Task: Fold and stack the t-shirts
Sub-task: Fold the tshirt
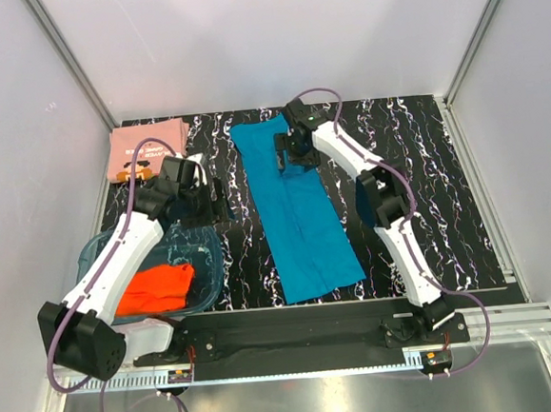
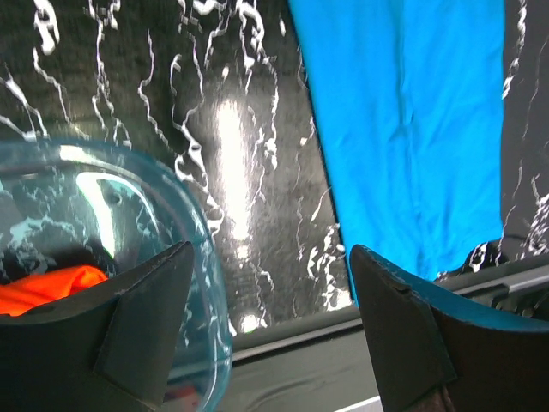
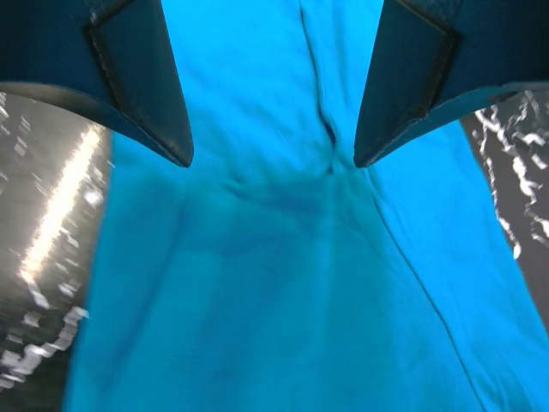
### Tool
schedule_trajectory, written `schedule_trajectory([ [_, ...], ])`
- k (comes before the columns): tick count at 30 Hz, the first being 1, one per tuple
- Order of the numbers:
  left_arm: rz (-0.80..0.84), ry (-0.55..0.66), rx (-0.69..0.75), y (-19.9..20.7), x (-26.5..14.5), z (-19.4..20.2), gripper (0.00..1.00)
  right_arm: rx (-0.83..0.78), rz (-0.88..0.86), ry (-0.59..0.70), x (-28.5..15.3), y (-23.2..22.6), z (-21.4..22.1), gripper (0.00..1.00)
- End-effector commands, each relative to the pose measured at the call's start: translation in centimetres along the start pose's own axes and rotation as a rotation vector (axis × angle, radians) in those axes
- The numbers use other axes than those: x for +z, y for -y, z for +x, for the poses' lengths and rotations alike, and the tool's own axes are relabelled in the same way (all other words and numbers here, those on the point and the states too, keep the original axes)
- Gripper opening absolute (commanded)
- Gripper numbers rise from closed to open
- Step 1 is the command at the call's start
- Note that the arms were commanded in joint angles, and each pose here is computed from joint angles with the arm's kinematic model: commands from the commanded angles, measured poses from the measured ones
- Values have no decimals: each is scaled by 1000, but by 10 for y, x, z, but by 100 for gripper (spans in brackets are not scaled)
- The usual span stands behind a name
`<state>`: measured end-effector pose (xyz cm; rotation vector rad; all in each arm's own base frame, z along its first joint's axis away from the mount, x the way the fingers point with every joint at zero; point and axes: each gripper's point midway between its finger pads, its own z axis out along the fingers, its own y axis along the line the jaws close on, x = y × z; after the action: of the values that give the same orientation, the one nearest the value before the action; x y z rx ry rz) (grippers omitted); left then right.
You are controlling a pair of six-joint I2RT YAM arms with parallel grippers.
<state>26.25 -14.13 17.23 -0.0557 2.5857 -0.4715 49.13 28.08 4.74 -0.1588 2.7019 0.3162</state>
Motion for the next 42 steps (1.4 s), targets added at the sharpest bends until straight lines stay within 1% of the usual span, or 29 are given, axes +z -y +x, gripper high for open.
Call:
schedule_trajectory([
  [1,78,96,47,14,-21,-13,80,-77,15,68,5,-21,-11,83],
  [3,70,101,54,12,-23,-13,80,-93,25,82,13,-25,-11,84],
  [5,62,99,59,11,-24,-13,80,-83,61,83,26,-19,-10,85],
  [6,58,94,62,10,-23,-12,80,-76,83,81,30,-15,-9,83],
  [7,58,91,65,10,-23,-11,80,-64,125,48,43,-6,1,82],
  [9,52,84,68,9,-21,-11,80,-47,194,71,46,6,-4,80],
  [10,48,83,69,8,-20,-11,80,-10,243,44,54,16,6,79],
  [12,43,61,67,7,-15,-9,80,60,302,60,54,31,2,77],
  [13,43,52,65,6,-13,-8,80,144,320,54,56,38,4,76],
  [15,46,31,61,7,-8,-6,80,225,309,40,59,42,7,75],
  [16,47,27,61,7,-6,-6,80,291,302,36,63,46,7,74],
  [19,56,-6,59,8,0,-2,81,369,247,1,70,42,10,75],
  [24,138,-81,52,21,11,12,80,346,75,-39,64,9,7,77],
  [25,153,-108,59,24,16,19,79,321,64,-25,56,5,3,78],
  [26,181,-129,65,30,18,24,79,306,21,-40,50,-3,4,79],
  [27,188,-147,75,32,21,28,78,273,-1,-28,35,-7,-2,80],
  [29,196,-205,108,39,28,43,77,239,-14,-34,19,-9,-2,82],
  [30,197,-219,127,42,30,48,77,221,-32,-11,-4,-13,-11,85],
  [31,208,-242,155,49,31,57,77,184,-39,-13,-14,-13,-10,88],
  [33,209,-282,172,52,37,71,76,158,-48,5,-41,-15,-15,91],
  [34,220,-297,184,56,40,78,76,127,-54,17,-68,-16,-16,93],
  [36,221,-343,169,54,45,95,75,96,-46,29,-95,-13,-14,94],
  [37,235,-350,173,57,48,100,74,75,-39,28,-118,-8,-6,95],
  [39,228,-389,146,54,53,115,73,61,-35,7,-136,-1,9,95],
  [40,233,-405,136,55,54,121,73,54,-30,-19,-152,11,28,95],
  [42,259,-429,84,59,58,132,72,53,-68,-59,-163,17,54,93],
])
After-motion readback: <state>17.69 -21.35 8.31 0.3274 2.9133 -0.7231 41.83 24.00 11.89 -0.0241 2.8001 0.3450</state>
